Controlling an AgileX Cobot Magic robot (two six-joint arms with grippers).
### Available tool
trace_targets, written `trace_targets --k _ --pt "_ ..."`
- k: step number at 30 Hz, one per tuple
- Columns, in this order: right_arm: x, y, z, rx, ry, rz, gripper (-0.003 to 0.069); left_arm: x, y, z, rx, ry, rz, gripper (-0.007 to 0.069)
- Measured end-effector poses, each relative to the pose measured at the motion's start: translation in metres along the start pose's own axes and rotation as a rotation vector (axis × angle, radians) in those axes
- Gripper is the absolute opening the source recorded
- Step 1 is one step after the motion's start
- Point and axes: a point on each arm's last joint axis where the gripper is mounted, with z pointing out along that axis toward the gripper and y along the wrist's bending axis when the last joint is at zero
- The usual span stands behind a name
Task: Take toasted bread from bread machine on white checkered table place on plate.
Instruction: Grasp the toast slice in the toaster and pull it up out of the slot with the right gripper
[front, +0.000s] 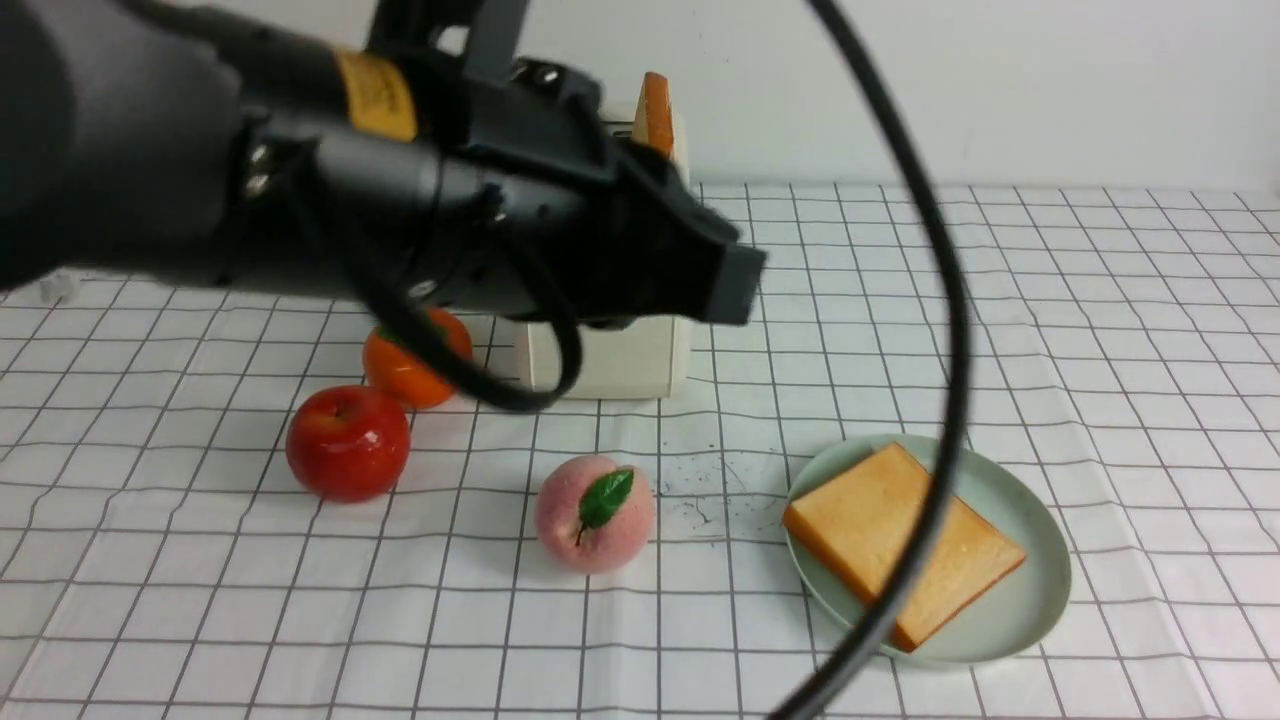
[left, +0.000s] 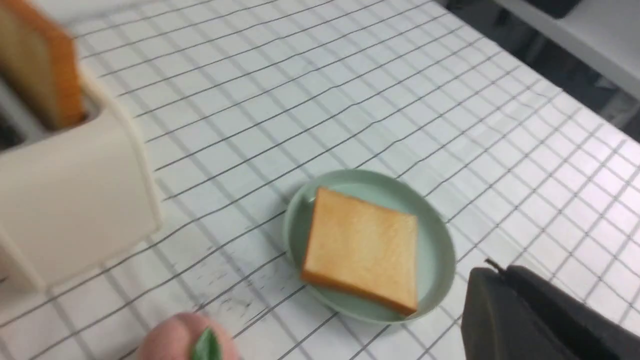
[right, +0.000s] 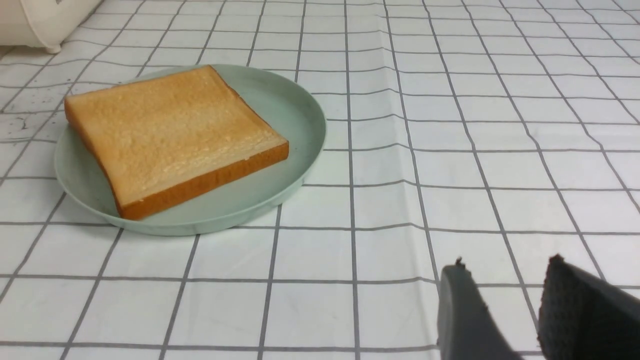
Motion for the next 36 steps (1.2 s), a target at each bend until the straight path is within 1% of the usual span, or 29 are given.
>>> trace_targets --k 2,3,4,5,7,8,9,12,14,15,16,17,18,21,22,24,26,27,28,29,30,33,34,35,36 --pt "-0.001 0.0 0.0 -0.004 -0.018 0.02 0.0241 0.012 0.007 -0.014 -0.062 -0.009 -0.02 -0.0013" --pt "-0.002 0.001 0.001 -0.038 -0.035 0.061 0.0241 0.018 0.01 -0.022 -0.092 -0.011 -0.032 -0.0013" --pt "-0.003 0.002 0.001 -0.028 -0.056 0.117 0.0241 0.025 0.013 -0.028 -0.118 -0.005 -0.06 -0.0013" --pt "-0.004 0.003 0.001 -0.036 -0.067 0.147 0.0241 0.024 0.013 -0.031 -0.123 -0.014 -0.049 -0.0013" --pt "-0.013 0.005 0.0 -0.086 -0.156 0.355 0.0241 0.04 0.022 -0.051 -0.204 -0.012 -0.111 -0.0013" --pt "-0.014 0.005 -0.001 -0.09 -0.165 0.373 0.0241 0.044 0.024 -0.056 -0.222 -0.015 -0.111 -0.0013" --pt "-0.021 0.005 -0.002 -0.124 -0.234 0.518 0.0241 0.055 0.03 -0.068 -0.278 -0.01 -0.155 -0.0013" --pt "-0.03 0.003 -0.005 -0.157 -0.331 0.671 0.0241 0.069 0.037 -0.09 -0.348 -0.03 -0.189 -0.0013" --pt "-0.033 0.003 -0.006 -0.168 -0.336 0.71 0.0241 0.074 0.039 -0.095 -0.363 -0.029 -0.201 -0.0013" --pt "-0.04 0.006 -0.01 -0.187 -0.313 0.729 0.0238 0.079 0.04 -0.104 -0.376 -0.034 -0.211 -0.0013" --pt "-0.04 0.006 -0.009 -0.186 -0.3 0.729 0.0237 0.08 0.04 -0.106 -0.376 -0.038 -0.211 -0.0013" --pt "-0.056 0.011 -0.015 -0.19 -0.237 0.712 0.0216 0.082 0.041 -0.111 -0.386 -0.04 -0.219 -0.0013" --pt "-0.063 0.013 -0.015 -0.201 -0.188 0.678 0.02 0.082 0.041 -0.114 -0.388 -0.044 -0.221 -0.0013" --pt "-0.11 0.024 -0.015 -0.219 0.017 0.479 0.0117 0.083 0.041 -0.118 -0.391 -0.048 -0.225 -0.0013" --pt "-0.122 0.028 -0.011 -0.227 0.08 0.423 0.0102 0.084 0.041 -0.118 -0.394 -0.045 -0.226 -0.0013" --pt "-0.15 0.036 0.006 -0.249 0.254 0.297 0.0054 0.084 0.042 -0.118 -0.4 -0.037 -0.227 -0.0013" --pt "-0.176 0.044 0.022 -0.275 0.375 0.23 0.0025 0.086 0.043 -0.118 -0.41 -0.022 -0.23 -0.0013" --pt "-0.182 0.046 0.033 -0.282 0.424 0.212 0.0017 0.086 0.043 -0.118 -0.414 -0.017 -0.231 -0.0013" --pt "-0.199 0.051 0.047 -0.309 0.472 0.191 0.0009 0.088 0.044 -0.119 -0.423 -0.005 -0.228 -0.0013" --pt "-0.201 0.052 0.05 -0.314 0.478 0.189 0.0008 0.088 0.044 -0.119 -0.425 -0.002 -0.226 -0.0013" --pt "-0.215 0.059 0.07 -0.351 0.518 0.176 0.0006 0.089 0.044 -0.12 -0.434 0.013 -0.215 -0.0013" --pt "-0.238 0.084 0.113 -0.454 0.565 0.14 0.0006 0.09 0.045 -0.122 -0.438 0.019 -0.198 -0.0013" --pt "-0.249 0.098 0.123 -0.495 0.56 0.117 0.0006 0.09 0.044 -0.124 -0.436 0.015 -0.197 -0.0013" --pt "-0.249 0.101 0.125 -0.495 0.56 0.117 0.0006 0.09 0.044 -0.124 -0.436 0.015 -0.197 -0.0013" --pt "-0.257 0.118 0.138 -0.541 0.566 0.081 0.0006 0.09 0.044 -0.126 -0.434 0.006 -0.197 -0.0013"
